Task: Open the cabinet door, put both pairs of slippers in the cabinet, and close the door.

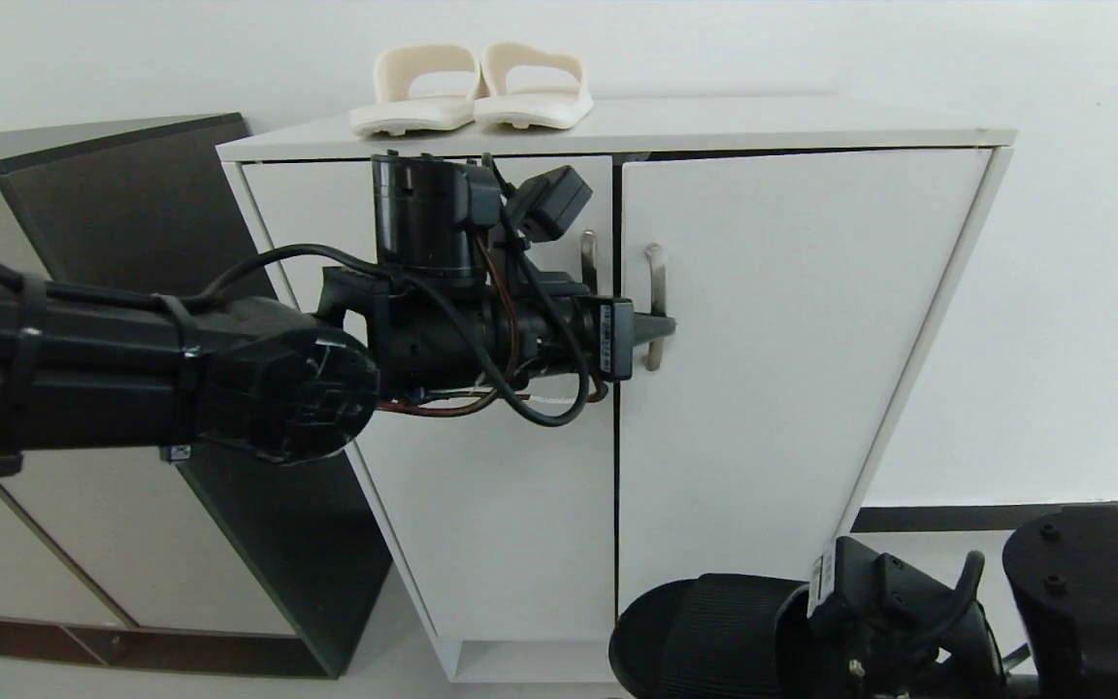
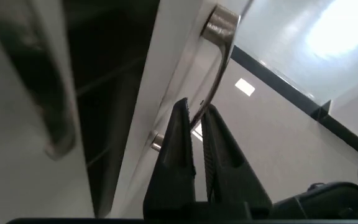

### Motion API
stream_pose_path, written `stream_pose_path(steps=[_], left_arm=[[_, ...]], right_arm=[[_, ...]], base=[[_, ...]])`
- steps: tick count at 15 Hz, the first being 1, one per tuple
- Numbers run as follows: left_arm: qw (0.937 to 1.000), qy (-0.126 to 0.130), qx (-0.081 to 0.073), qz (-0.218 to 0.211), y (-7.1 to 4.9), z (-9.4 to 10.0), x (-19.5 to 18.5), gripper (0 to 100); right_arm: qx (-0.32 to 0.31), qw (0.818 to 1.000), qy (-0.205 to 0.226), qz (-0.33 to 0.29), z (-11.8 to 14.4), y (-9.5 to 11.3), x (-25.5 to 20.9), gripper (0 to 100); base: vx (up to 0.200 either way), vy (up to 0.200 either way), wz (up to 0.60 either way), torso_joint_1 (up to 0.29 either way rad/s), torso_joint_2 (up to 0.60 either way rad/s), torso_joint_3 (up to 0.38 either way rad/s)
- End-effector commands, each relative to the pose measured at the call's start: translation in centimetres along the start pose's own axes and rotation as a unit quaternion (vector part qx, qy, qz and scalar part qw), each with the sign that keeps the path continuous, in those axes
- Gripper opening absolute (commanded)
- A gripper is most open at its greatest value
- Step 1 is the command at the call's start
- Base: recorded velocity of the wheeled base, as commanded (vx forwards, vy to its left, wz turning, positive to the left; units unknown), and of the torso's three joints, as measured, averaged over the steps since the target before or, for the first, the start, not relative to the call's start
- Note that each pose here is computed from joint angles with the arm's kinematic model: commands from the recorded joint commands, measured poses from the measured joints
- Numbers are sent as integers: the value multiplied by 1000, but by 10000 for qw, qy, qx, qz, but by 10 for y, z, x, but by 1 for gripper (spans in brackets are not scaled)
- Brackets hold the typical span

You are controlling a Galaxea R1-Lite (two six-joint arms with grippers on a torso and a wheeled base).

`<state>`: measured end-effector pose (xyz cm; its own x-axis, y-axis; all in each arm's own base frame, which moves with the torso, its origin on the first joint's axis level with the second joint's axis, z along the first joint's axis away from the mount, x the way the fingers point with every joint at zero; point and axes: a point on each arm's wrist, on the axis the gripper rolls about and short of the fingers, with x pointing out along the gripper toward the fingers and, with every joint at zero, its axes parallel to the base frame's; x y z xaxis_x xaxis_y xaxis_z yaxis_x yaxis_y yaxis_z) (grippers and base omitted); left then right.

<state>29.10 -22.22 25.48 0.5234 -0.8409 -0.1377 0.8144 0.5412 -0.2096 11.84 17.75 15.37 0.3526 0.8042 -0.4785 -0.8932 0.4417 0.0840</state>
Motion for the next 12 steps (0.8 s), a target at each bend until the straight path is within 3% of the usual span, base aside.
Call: stream_pose_path(steps=[1,3,7,10,12], left_arm=[[9996,-143,87,-227,-24,8,-22,0],[9993,-133,114,-341,-34,7,-26,0],[9992,-184,125,-341,-42,6,-50,0],[9991,-328,137,-211,-40,6,-69,0],[9992,-389,123,-51,-31,7,-74,0]], right_arm=[[-47,9998,48,172,-4,7,-1,0],[-65,9993,-13,374,-2,10,-4,0],[-85,9992,4,401,-4,11,-8,0],[-109,9988,132,465,-8,14,-7,0],[-98,9987,200,449,-9,14,-3,0]], base=[[0,0,0,0,0,0],[0,0,0,0,0,0],[0,0,0,0,0,0],[0,0,0,0,0,0],[0,0,0,0,0,0]])
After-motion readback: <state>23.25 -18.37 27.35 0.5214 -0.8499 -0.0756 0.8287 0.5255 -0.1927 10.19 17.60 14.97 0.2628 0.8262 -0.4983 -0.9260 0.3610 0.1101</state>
